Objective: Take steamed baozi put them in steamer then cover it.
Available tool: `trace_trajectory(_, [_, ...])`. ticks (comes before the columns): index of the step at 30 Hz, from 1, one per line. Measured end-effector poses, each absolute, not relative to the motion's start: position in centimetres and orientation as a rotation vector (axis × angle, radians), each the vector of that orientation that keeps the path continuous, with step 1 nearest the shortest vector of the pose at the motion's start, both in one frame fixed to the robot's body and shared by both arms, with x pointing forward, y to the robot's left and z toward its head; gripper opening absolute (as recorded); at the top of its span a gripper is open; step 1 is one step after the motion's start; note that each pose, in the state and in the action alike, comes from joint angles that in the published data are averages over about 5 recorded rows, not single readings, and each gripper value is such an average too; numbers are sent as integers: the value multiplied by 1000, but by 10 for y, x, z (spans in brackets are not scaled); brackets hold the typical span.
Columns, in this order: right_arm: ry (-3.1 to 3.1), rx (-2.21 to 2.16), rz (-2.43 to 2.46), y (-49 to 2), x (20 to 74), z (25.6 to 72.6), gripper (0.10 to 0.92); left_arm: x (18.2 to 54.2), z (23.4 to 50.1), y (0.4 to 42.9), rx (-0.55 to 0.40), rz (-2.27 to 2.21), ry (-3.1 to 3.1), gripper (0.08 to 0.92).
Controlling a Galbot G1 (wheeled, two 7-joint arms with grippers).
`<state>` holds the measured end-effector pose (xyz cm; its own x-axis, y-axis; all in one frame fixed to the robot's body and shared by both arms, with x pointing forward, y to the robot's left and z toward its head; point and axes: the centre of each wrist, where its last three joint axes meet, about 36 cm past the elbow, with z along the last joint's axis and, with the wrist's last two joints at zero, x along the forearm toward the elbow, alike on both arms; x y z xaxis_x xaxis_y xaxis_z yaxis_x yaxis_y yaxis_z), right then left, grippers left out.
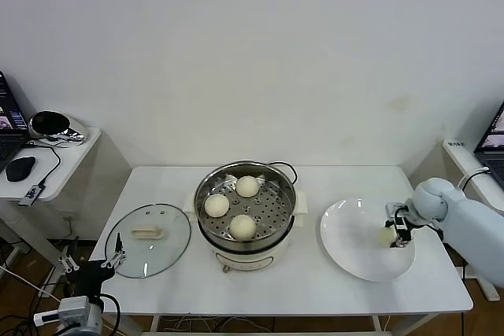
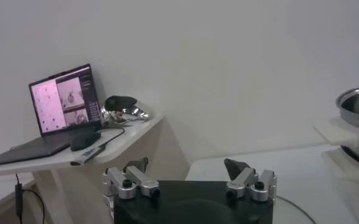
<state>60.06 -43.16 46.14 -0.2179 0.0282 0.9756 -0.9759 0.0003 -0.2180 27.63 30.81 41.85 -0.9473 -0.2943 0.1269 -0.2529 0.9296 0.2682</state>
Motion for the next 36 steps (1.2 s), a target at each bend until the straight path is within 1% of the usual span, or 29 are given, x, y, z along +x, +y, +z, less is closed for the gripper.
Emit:
trace_trajectory(4, [-1351,1071,1393,-430,603,482,560,278,419,308,412,-375,-2928,823])
trace_trajectory(7, [-1369,1069,1412,-425,607,506,562,280,419,308,407,-373,-2931,823])
trace_trajectory(13, [-1444,1098,1457,-391,619,568,575,282,419,308,397,-369,-2933,823])
trace_trajectory(20, [-1551,1168,1477,-319,627,639,585,285,421,307,387,-362,-2945,823])
trace_trajectory(25, [-1596,1215,1462,-262,632,674,585,287,424,308,388,-357,-2952,823])
trace_trajectory(30, [-1604,1265,1439,-201,635,691,585,287,424,308,398,-348,-2953,823])
trace_trajectory(36, [-1574,1294,1426,-136,636,686,585,285,424,309,406,-346,-2950,823])
